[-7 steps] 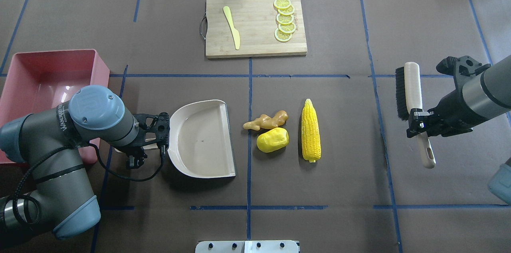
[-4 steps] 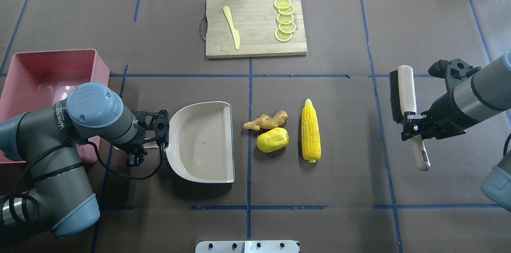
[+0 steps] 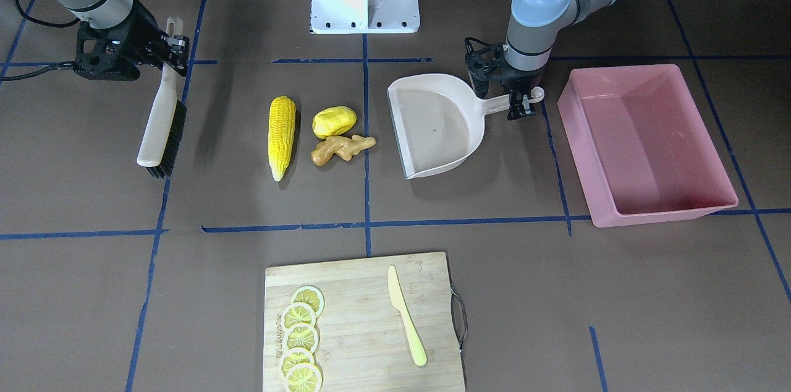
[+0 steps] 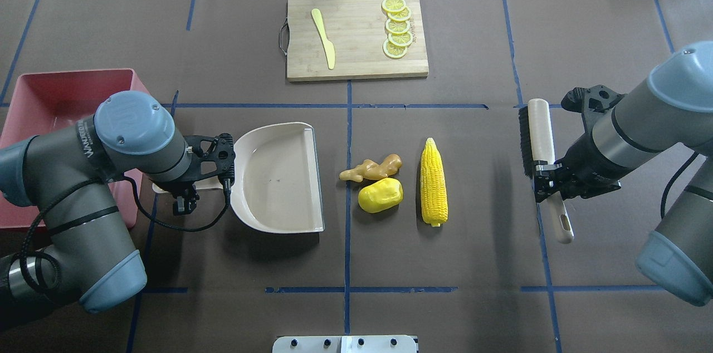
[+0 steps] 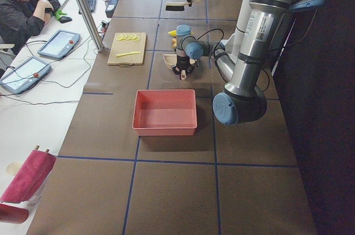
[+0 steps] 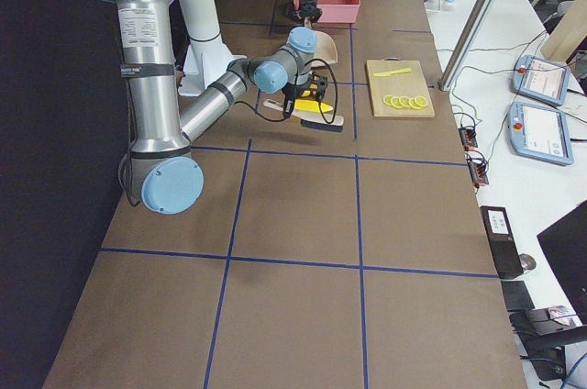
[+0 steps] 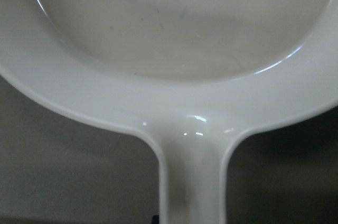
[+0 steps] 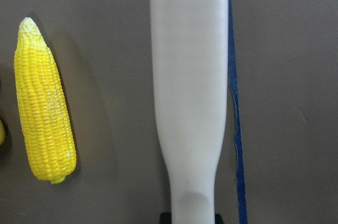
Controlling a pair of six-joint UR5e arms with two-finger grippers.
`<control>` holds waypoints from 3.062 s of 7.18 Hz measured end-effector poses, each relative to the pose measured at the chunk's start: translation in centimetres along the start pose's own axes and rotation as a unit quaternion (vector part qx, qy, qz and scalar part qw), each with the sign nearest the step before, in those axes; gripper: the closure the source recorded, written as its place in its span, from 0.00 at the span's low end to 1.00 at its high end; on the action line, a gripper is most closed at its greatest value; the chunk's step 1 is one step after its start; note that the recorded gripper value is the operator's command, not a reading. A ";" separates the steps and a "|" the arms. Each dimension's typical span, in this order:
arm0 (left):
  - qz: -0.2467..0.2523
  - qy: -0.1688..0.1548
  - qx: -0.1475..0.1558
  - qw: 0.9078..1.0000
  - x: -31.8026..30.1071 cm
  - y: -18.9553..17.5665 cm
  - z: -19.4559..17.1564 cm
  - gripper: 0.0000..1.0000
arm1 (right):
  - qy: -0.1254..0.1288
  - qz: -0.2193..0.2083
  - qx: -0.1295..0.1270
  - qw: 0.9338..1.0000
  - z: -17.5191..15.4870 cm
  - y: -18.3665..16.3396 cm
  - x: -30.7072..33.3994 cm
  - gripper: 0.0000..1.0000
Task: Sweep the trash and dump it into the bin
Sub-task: 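Tilt the dustpan up with the left gripper while the right brings the brush over, then sweep the corn, fruit and ginger into the dustpan with the right gripper's brush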
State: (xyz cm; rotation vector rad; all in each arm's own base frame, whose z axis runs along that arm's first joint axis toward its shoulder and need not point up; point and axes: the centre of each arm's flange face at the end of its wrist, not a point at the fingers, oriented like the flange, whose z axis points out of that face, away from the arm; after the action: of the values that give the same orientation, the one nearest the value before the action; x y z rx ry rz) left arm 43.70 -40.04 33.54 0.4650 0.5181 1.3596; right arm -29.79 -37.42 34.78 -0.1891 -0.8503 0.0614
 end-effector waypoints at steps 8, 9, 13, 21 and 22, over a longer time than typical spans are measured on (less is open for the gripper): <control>0.014 -0.064 -0.084 0.994 0.9 -4.9 -2.6 1.00 | 0.012 -0.011 -0.011 1.000 2.8 0.0 -2.7 1.00; 0.019 -0.051 -0.091 0.994 1.5 -5.3 -2.3 1.00 | 0.012 -0.011 -0.012 1.000 2.9 0.0 -2.8 1.00; 0.030 0.013 -0.100 0.994 2.9 -5.4 -1.4 1.00 | 0.013 -0.019 -0.020 1.000 3.9 0.5 -3.6 1.00; 0.033 0.021 -0.103 0.994 3.2 -5.9 -0.8 1.00 | 0.111 -0.056 -0.044 0.991 10.0 4.3 -11.8 1.00; 0.033 0.021 -0.103 0.994 3.2 -5.8 -0.7 1.00 | 0.121 -0.064 -0.035 0.990 10.9 4.5 -13.0 1.00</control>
State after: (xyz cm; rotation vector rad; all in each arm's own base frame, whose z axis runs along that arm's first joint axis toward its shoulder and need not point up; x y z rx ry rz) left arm 48.29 -37.72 29.23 0.2860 0.3943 1.4717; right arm -46.41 -33.15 31.31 -0.2035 -0.6212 -0.1099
